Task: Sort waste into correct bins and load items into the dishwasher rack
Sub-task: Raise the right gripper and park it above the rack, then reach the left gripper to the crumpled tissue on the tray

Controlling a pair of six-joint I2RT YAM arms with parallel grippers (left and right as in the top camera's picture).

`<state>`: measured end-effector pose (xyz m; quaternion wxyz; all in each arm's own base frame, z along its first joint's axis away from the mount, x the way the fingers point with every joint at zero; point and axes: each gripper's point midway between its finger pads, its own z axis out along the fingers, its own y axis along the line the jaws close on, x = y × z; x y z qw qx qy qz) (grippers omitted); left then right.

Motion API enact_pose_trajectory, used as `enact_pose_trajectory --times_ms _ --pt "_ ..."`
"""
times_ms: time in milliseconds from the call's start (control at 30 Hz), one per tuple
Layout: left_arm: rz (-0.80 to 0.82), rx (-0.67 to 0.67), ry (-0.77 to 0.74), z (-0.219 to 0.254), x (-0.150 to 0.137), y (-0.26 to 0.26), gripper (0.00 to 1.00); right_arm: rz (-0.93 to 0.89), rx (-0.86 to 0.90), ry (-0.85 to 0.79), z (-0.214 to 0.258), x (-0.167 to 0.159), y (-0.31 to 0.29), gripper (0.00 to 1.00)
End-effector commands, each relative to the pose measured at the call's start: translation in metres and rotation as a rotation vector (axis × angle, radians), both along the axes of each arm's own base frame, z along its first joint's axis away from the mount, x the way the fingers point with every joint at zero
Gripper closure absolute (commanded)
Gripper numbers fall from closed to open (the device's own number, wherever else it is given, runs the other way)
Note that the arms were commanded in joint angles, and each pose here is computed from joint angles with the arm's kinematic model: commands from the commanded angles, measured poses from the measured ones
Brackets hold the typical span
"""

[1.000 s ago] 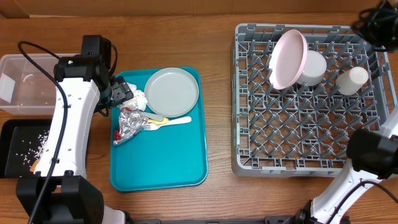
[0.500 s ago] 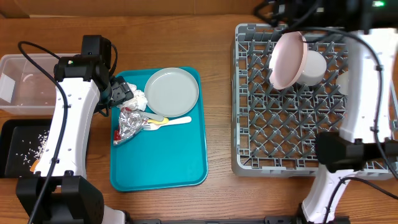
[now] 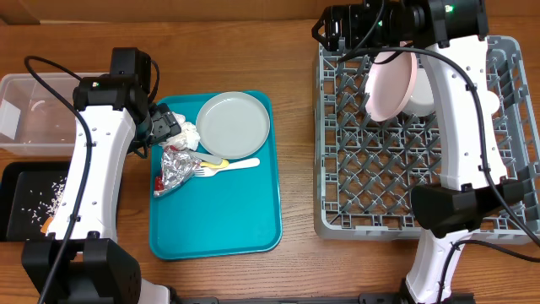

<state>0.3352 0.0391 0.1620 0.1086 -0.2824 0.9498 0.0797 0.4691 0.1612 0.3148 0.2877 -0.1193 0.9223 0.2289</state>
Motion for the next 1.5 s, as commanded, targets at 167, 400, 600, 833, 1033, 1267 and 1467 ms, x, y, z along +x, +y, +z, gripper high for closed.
enact_pose_trajectory --times_ms 167,400,600,833,1033,1267,1467 --pt "0.018 -0.004 -0.042 0.011 0.005 -0.001 0.00 -0.014 -0.022 -0.026 0.006 0.000 -0.005 0.00" --pt "0.029 -0.246 -0.054 0.007 0.008 -0.041 0.00 -0.014 -0.022 -0.026 0.006 0.000 -0.005 0.00" --pt "-0.048 -0.420 -0.053 0.011 0.008 -0.073 0.00 -0.014 -0.022 -0.026 0.006 0.000 -0.005 0.00" --pt "-0.187 -0.302 -0.199 0.019 0.045 -0.058 0.00 -0.014 -0.022 -0.026 0.006 0.000 -0.005 0.00" --pt "-0.127 -0.250 -0.220 0.012 0.059 -0.047 0.00 -0.014 -0.022 -0.026 0.006 0.000 -0.005 0.00" --pt "-0.133 -0.252 -0.233 0.009 0.066 -0.048 0.00 -0.014 -0.022 -0.026 0.006 0.000 -0.005 0.00" --pt "-0.094 -0.242 -0.185 -0.014 0.071 -0.045 0.00 -0.014 -0.022 -0.026 0.006 0.000 -0.005 0.00"
